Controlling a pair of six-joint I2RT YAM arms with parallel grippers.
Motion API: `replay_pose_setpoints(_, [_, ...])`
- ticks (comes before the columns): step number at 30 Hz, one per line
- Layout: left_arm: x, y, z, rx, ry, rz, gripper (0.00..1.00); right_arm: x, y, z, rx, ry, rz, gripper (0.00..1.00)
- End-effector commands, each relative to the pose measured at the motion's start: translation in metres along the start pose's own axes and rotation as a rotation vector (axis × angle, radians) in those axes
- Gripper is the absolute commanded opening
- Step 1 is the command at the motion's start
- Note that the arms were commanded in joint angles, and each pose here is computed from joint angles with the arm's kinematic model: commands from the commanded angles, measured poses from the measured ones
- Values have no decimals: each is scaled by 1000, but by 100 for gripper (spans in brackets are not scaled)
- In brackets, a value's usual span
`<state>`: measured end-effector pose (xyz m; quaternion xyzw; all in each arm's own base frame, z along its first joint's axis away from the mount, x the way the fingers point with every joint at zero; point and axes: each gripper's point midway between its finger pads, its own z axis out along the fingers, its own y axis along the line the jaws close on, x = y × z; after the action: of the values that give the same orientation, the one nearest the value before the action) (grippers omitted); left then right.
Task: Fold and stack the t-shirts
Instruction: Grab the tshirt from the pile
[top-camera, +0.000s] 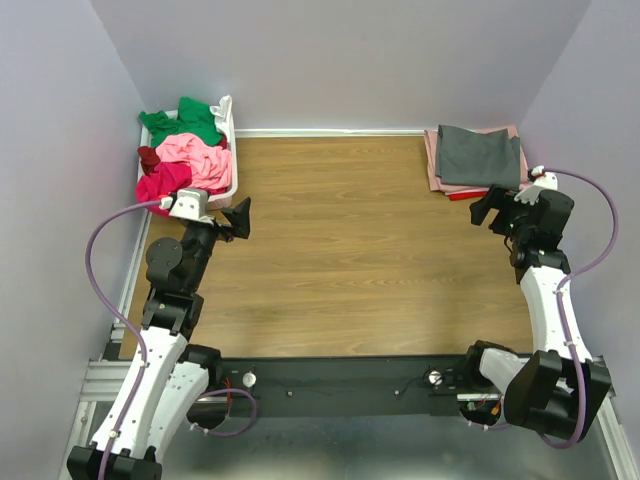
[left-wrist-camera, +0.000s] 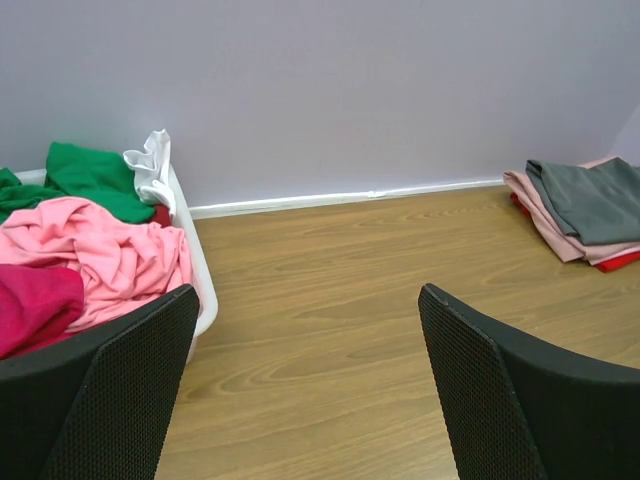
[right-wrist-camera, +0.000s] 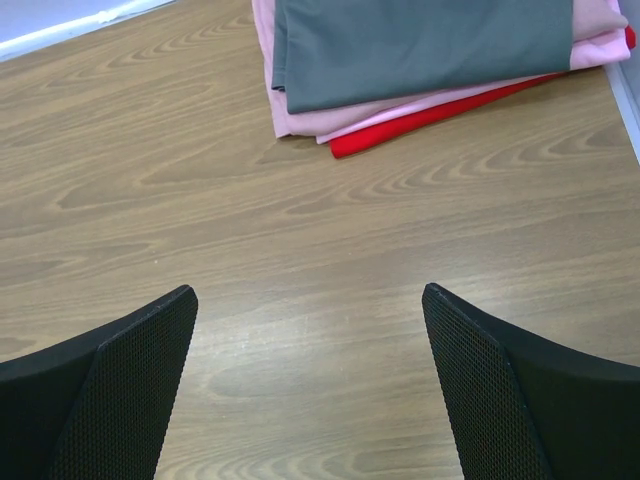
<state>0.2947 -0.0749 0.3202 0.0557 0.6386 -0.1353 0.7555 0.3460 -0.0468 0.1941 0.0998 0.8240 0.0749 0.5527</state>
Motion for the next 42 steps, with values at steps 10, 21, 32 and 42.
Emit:
replay_pose_setpoints(10, [-11, 14, 10, -91, -3, -39, 99, 25, 78, -30, -545, -12, -288, 100])
replay_pose_setpoints(21, [-5, 87, 83, -367, 203, -307, 94, 35, 82, -38, -609, 39, -367, 100])
replay_pose_setpoints(32, [85, 183, 131, -740, 490, -388, 80, 39, 76, -30, -581, 87, -334, 100])
replay_pose_setpoints(42, [109, 224, 101, -1038, 509, -333, 79, 37, 79, -34, -593, 81, -329, 100])
